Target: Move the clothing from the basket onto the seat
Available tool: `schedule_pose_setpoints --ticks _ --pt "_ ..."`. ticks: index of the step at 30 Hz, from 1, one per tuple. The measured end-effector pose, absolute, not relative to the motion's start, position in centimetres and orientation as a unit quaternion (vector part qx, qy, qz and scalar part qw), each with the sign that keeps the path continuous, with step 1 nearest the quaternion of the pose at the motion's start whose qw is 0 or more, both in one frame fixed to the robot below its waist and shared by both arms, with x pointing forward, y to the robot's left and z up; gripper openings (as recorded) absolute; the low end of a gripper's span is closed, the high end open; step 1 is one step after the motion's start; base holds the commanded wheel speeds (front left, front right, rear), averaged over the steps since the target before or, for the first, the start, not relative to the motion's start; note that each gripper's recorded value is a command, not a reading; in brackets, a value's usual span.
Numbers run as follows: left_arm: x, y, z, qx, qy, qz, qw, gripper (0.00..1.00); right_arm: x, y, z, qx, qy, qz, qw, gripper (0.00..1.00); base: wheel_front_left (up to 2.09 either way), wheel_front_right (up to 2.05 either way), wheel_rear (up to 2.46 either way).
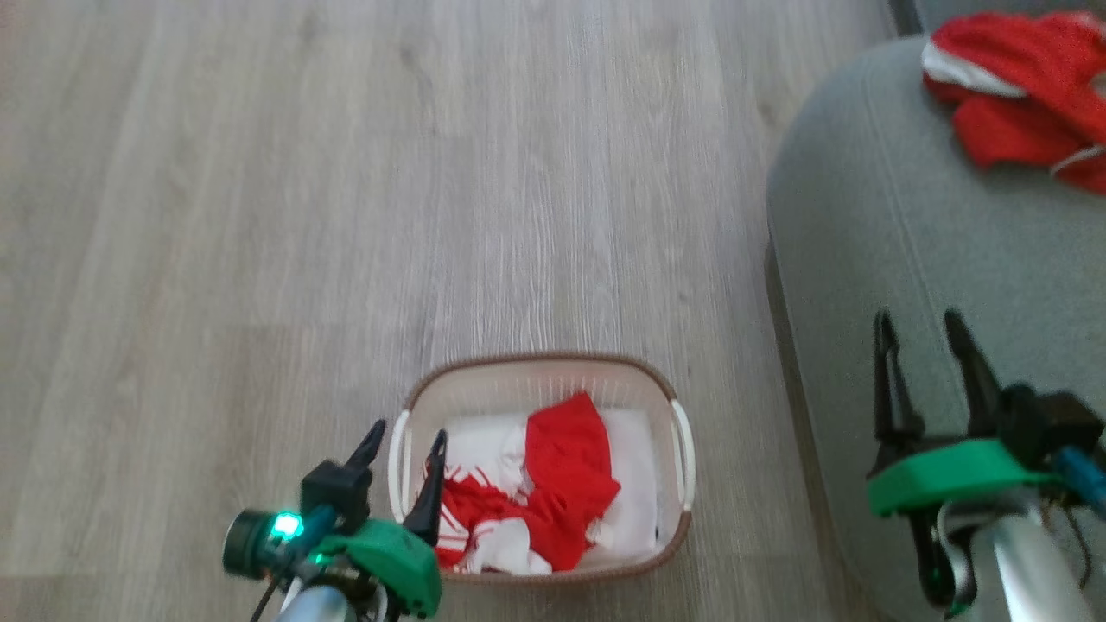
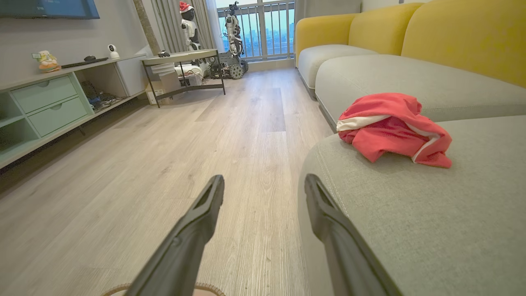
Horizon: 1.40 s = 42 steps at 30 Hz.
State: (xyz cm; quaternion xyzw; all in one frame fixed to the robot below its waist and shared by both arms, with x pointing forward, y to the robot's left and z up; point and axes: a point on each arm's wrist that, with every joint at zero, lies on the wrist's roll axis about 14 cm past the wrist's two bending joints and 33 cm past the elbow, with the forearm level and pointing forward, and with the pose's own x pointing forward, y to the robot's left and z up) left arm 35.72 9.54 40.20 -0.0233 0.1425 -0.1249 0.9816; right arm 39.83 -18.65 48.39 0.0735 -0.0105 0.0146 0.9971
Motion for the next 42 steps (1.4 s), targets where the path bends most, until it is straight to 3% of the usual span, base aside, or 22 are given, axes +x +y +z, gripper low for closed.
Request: schedule_pose_setpoints --ticks 15,23,34,42 --pt "38.9 3.3 27.4 0.058 0.311 -0.279 0.907 1.0 47.6 -20.5 46.8 0.064 -0.024 -0.006 0.998 1.0 0.0 0.0 0.0" --pt "37.4 1.4 19.3 0.087 0.415 -0.346 0.837 1.0 50.6 -21.2 43.1 0.064 -0.004 -0.011 0.998 1.0 0.0 0.0 0.0" --pt "36.7 0.2 12.0 0.105 0.484 -0.391 0.776 1.0 51.5 -22.0 37.0 0.051 0.046 -0.017 0.998 1.0 0.0 0.0 0.0" --pt "36.5 -0.1 9.1 0.105 0.504 -0.392 0.762 1.0 52.3 -22.0 35.3 0.05 0.051 -0.015 0.997 1.0 0.0 0.0 0.0"
